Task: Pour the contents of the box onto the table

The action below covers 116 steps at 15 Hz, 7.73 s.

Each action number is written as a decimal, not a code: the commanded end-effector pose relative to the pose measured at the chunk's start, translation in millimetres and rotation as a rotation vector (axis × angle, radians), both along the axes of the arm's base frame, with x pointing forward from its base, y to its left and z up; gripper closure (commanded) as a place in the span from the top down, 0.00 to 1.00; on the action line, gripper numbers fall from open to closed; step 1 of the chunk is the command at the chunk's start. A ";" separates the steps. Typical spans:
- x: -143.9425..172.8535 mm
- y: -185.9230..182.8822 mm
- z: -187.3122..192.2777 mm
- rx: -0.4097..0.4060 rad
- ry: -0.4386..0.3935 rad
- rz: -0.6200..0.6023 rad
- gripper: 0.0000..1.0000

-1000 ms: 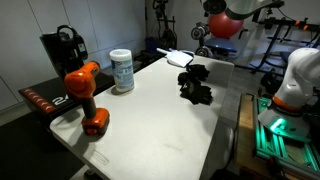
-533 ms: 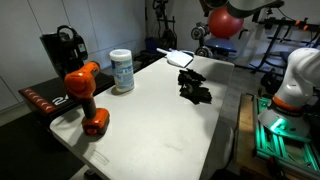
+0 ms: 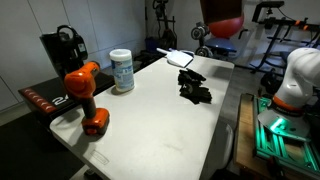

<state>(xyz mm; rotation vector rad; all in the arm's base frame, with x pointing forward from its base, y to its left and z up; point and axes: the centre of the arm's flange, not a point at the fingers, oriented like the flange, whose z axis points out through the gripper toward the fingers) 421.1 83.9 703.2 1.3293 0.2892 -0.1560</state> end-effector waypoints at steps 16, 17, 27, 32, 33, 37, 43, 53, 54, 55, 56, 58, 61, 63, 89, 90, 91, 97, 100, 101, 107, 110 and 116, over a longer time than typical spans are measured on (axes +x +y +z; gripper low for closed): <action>0.3 -54.8 14.0 0.458 0.003 -0.105 0.01; -0.5 -61.6 14.0 0.510 0.007 -0.120 0.01; -11.5 -143.1 5.2 1.043 -0.022 -0.274 0.01; -17.6 -173.9 -0.7 1.283 0.017 -0.175 0.01; -18.4 -180.3 -1.4 1.323 0.028 -0.154 0.01; -14.6 -190.6 0.6 1.297 0.000 -0.211 0.05; -15.6 -195.1 -0.1 1.303 -0.001 -0.219 0.01; 60.4 -238.8 -29.1 1.615 -0.022 -0.161 0.01; 73.1 -233.8 -31.2 1.608 -0.046 -0.122 0.01; 86.0 -232.4 -34.1 1.617 -0.060 -0.095 0.01; 98.4 -228.7 -36.8 1.623 -0.077 -0.070 0.01; 119.9 -225.1 -46.7 1.651 -0.075 -0.066 0.01; 143.7 -218.7 -63.5 1.752 -0.048 -0.100 0.01; 156.5 -212.2 -79.0 1.771 -0.069 -0.118 0.01; 212.1 -236.7 -191.7 1.852 -0.114 -0.176 0.01; 213.3 -236.3 -194.7 1.854 -0.115 -0.176 0.01; 214.9 -236.4 -197.6 1.858 -0.123 -0.175 0.01; 222.1 -243.0 -214.6 1.848 -0.151 -0.172 0.01; 222.7 -244.4 -224.4 1.850 -0.142 -0.198 0.01; 222.6 -244.5 -227.6 1.848 -0.137 -0.204 0.01; 223.2 -245.3 -222.2 1.841 -0.186 -0.255 0.44; 212.6 -242.2 -175.7 1.819 -0.209 -0.263 0.66; 145.6 -209.9 -45.2 1.779 -0.160 -0.335 1.00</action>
